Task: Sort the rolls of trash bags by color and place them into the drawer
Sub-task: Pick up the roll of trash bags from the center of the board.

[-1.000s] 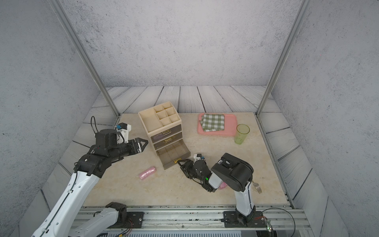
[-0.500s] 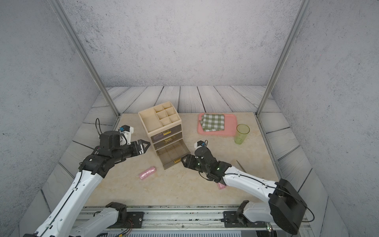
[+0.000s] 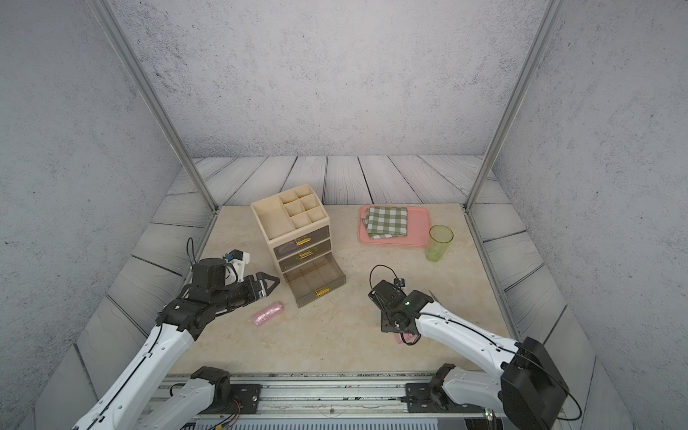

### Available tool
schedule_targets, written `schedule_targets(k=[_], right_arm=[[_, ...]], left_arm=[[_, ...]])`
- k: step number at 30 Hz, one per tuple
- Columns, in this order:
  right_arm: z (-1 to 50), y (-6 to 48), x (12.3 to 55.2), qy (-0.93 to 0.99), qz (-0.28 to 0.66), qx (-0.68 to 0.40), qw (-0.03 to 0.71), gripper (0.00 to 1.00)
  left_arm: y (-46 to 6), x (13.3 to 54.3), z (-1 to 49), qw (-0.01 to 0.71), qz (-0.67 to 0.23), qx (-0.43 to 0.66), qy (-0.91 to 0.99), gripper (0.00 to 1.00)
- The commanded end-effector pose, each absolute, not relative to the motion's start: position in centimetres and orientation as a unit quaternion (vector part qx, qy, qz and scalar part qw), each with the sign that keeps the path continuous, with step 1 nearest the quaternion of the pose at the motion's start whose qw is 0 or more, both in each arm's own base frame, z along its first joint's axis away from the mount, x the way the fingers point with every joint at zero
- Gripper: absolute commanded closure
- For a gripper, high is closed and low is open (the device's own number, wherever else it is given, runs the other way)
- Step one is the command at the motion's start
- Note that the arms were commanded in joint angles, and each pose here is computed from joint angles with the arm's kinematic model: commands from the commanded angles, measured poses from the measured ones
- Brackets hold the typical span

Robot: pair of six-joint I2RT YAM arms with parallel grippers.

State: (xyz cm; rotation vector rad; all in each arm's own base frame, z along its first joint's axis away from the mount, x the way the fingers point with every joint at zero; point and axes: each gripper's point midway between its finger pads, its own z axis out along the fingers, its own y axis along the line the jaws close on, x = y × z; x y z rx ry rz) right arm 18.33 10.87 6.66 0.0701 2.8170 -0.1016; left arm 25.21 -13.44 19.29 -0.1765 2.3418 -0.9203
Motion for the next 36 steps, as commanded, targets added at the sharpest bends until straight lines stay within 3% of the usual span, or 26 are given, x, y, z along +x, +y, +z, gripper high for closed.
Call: schedule_targets(k=[1,20,36], right_arm=[[6.1,9.3,17.8,0.985,-0.066,0.032,0.154,0.38],[4.0,11.6,19.9,0.989,-0.033,0.007,0.141,0.45],[1.6,12.5,20.0,0.994,-0.019,0.003,0.111,0.58]], left_arm=[[-14.0,25.4,20.6,0.316,-0.364,-0.05,0.875,0.25],[-14.0,25.4,19.3,0.303,-0.361,-0.062,0.88,0.25],[-13.9,25.4,18.9,0.3,-0.359,-0.065,0.882,0.25]])
